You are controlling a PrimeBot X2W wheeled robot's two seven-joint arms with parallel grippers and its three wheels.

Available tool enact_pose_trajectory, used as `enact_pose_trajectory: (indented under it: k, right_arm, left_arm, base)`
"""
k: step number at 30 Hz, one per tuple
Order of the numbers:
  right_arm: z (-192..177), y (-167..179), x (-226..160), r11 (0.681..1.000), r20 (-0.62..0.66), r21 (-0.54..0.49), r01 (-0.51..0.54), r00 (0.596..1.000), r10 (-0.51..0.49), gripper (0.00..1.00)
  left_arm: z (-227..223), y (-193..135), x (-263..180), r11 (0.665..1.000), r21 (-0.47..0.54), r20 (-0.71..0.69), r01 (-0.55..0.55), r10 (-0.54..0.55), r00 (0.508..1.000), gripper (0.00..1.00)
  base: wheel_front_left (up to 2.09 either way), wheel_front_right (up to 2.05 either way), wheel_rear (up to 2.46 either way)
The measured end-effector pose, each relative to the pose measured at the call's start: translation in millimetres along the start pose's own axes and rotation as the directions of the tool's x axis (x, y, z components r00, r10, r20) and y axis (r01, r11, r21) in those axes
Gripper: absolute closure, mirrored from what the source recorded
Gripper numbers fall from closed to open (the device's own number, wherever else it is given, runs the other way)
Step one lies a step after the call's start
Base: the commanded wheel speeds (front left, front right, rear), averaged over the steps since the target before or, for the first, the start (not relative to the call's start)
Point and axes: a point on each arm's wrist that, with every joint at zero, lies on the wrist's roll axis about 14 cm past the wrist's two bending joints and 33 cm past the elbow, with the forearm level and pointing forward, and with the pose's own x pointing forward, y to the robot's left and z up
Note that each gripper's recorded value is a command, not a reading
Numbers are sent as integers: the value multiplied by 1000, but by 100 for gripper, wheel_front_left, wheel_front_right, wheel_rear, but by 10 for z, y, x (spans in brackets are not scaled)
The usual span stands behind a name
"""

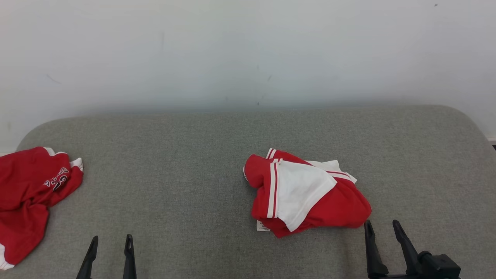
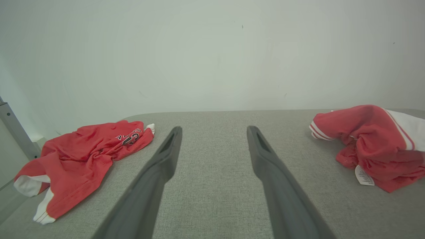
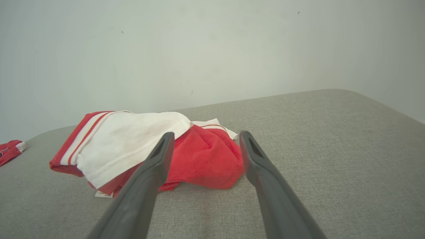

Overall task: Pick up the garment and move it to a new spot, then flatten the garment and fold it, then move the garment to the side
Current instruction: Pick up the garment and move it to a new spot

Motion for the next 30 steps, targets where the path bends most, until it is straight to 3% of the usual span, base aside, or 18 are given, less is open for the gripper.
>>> enact_pose_trajectory:
  k: [30]
  right_arm:
    - [-21, 4, -17, 1000, -7, -1, -1, 1000, 1, 0]
  left_arm:
    - [-26, 5, 0, 1000, -2, -4, -5, 5, 1000, 0]
  base:
    - [0, 0, 0]
